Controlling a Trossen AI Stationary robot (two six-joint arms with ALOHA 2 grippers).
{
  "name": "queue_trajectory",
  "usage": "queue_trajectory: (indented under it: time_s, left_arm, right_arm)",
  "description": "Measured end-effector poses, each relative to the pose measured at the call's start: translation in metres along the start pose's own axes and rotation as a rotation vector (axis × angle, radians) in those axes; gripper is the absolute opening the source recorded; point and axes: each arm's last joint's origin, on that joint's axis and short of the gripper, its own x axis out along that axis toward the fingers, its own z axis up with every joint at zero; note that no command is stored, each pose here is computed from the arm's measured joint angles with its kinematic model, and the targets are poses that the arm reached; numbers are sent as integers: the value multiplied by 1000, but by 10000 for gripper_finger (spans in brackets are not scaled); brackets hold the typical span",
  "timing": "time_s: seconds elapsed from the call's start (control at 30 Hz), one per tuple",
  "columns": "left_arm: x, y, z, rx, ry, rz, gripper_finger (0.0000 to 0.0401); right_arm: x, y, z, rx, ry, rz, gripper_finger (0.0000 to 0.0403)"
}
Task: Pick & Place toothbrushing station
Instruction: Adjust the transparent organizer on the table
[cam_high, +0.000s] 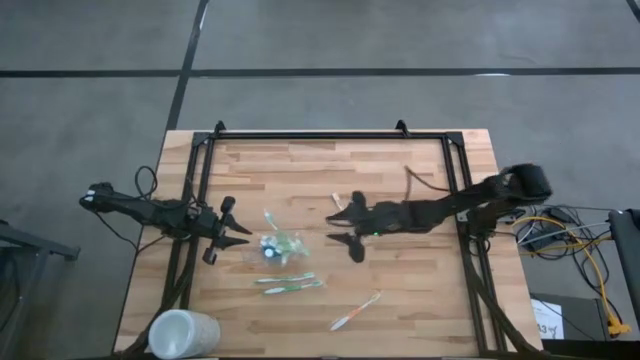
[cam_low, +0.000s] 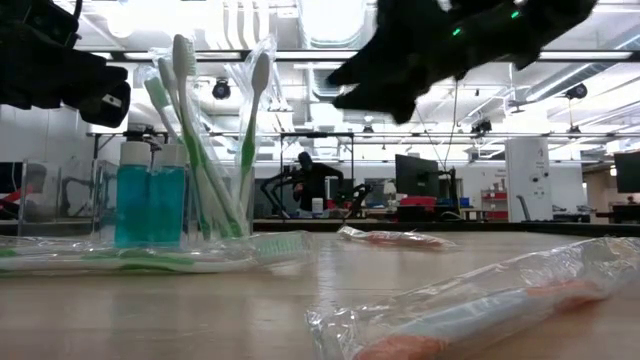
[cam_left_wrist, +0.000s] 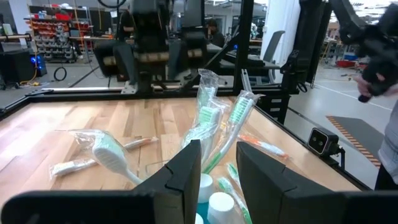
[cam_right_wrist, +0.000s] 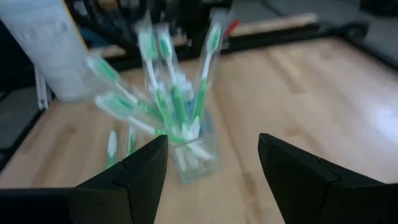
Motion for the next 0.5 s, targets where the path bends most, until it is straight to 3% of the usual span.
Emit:
queue_trajectory:
  time_s: [0.27, 0.5]
  left_arm:
    - [0, 0, 0, 0, 1, 0, 108]
    - [0, 0, 0, 0, 1, 0, 108]
  right_arm:
    - [-69, -13, 7, 8, -154, -44, 244]
    - [-112, -25, -10, 27, -232, -65, 244]
